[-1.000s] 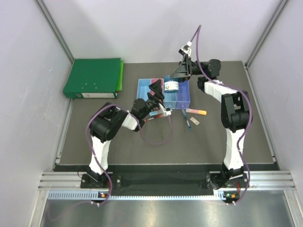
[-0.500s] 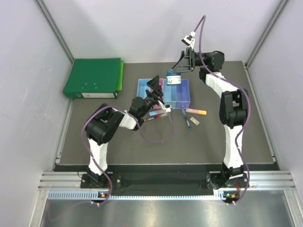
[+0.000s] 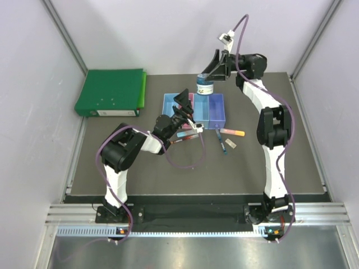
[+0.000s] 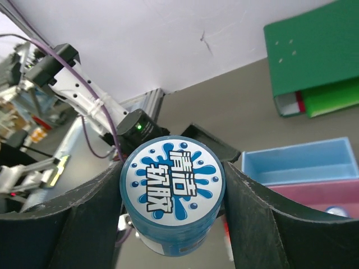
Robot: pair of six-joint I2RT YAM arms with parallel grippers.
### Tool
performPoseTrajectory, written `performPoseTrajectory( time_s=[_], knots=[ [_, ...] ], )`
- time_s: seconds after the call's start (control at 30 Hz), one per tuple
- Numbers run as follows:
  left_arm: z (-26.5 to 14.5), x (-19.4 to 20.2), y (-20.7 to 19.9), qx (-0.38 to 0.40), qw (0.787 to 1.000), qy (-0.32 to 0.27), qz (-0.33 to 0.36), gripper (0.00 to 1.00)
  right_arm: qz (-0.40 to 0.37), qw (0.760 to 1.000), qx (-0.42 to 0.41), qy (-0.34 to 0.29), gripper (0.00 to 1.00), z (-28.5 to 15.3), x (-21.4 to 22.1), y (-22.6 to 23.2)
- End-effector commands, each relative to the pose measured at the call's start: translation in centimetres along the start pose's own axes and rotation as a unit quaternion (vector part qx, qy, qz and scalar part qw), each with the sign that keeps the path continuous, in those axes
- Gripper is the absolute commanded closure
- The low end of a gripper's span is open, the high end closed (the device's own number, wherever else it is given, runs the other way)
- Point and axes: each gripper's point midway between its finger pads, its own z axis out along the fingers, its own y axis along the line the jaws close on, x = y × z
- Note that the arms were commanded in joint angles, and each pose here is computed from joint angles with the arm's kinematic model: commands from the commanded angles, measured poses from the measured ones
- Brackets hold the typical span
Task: Sort the stationery into containers
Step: Place the stationery in the storage box.
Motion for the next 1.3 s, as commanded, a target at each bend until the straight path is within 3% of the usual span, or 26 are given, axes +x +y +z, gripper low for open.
performPoseTrajectory(
  time_s=[0.0,0.4,0.43,0.5,0.53,0.57,0.73,1.03,1.1,1.27],
  knots=[
    [-1.9,-0.8,11.5,-0.198,0.980,-0.005,0.025,0.08,-0.124,0.992,0.001,-0.020,1.00,0.0,-3.2,1.1],
    [-2.0,-1.2,11.9,-0.200,0.979,-0.004,0.027,0.08,-0.153,0.986,0.034,-0.059,1.00,0.1,-6.4,-1.5],
    [-1.9,-1.2,11.9,-0.200,0.979,-0.005,0.027,0.08,-0.129,0.988,0.047,-0.069,1.00,0.1,-6.8,-2.1],
    [-1.9,-1.3,12.1,-0.201,0.979,-0.005,0.027,0.08,-0.173,0.979,0.070,-0.076,1.00,0.0,-7.8,-2.9],
    [-1.9,-1.3,12.1,-0.201,0.979,-0.005,0.028,0.08,-0.133,0.981,0.106,-0.089,1.00,-0.2,-8.2,-4.1],
    [-1.9,-1.3,12.2,-0.204,0.979,-0.004,0.029,0.08,-0.176,0.971,0.134,-0.090,1.00,-0.5,-8.7,-5.0],
    [-2.0,-1.2,12.4,-0.206,0.978,0.000,0.030,0.08,-0.158,0.958,0.211,-0.110,1.00,-2.1,-8.9,-7.4],
    [-2.4,-1.0,12.8,-0.207,0.978,0.006,0.027,0.09,-0.197,0.894,0.402,-0.015,1.00,-9.0,-4.1,-12.8],
    [-2.4,-0.9,12.8,-0.208,0.978,0.008,0.027,0.09,-0.222,0.876,0.429,0.004,1.00,-9.9,-3.9,-12.8],
    [-2.3,-0.6,12.9,-0.209,0.977,0.016,0.024,0.09,-0.237,0.856,0.458,0.049,1.00,-10.9,-1.3,-13.4]
  ],
)
